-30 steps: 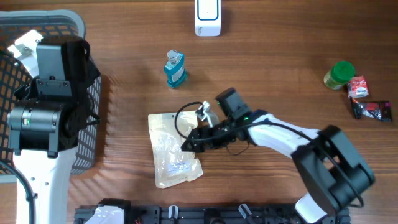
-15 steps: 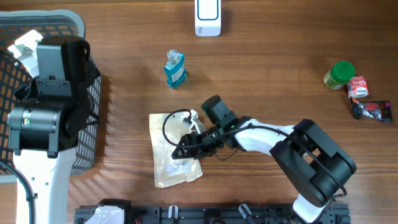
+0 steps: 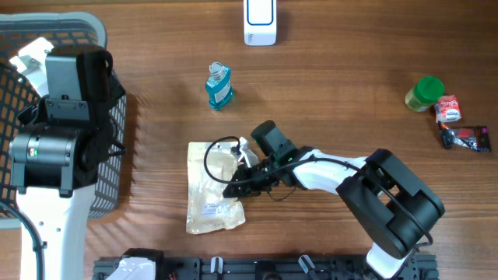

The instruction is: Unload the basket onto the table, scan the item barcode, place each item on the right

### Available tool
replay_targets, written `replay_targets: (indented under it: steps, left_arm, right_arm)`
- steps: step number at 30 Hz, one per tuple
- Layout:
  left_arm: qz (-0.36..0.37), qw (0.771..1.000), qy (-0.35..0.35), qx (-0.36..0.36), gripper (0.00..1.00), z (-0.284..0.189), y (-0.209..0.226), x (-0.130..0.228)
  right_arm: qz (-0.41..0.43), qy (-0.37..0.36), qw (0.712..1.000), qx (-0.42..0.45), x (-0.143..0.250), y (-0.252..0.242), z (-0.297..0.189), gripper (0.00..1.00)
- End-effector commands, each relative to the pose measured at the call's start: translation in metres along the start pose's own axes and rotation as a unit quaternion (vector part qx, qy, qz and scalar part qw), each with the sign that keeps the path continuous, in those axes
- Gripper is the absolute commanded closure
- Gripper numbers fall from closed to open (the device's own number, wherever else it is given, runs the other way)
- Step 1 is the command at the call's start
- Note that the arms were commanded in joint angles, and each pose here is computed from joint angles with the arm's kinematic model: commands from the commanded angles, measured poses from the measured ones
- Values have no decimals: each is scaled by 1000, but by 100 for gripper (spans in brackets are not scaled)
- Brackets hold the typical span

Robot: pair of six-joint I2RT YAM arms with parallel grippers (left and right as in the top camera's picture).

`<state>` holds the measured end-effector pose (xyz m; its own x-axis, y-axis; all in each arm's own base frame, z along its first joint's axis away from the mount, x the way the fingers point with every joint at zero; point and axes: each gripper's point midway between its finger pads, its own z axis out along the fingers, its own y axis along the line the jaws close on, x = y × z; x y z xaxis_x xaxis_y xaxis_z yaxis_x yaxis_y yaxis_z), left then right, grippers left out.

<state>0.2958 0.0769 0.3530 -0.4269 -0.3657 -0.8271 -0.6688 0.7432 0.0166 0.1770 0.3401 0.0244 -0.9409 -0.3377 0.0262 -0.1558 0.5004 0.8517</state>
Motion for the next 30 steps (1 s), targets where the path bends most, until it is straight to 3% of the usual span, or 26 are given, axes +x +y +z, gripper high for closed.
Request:
replay_targets:
  steps: [1,7,13,21,30]
  left_arm:
    - [-2,1000,0,-5,0,2,2,0]
    - [-2,1000,0,-5,0,2,2,0]
    - [-2,1000,-1,-4,0,2,2,-1]
    - [-2,1000,-1,-4,0,2,2,-1]
    - [-2,1000,-1,-4,0,2,2,-1]
  right_arm:
    - [5,4,1000,8,3,-8,4,95]
    - [-12,-14,1000,17,-5,-3,0,95]
    - [-33,-98,981,162,-27,-3,-52,95]
    - [-85,-199,912,350,-24,23,-161,95]
    - [-72,-203,829,515,-6,-5,-223,95]
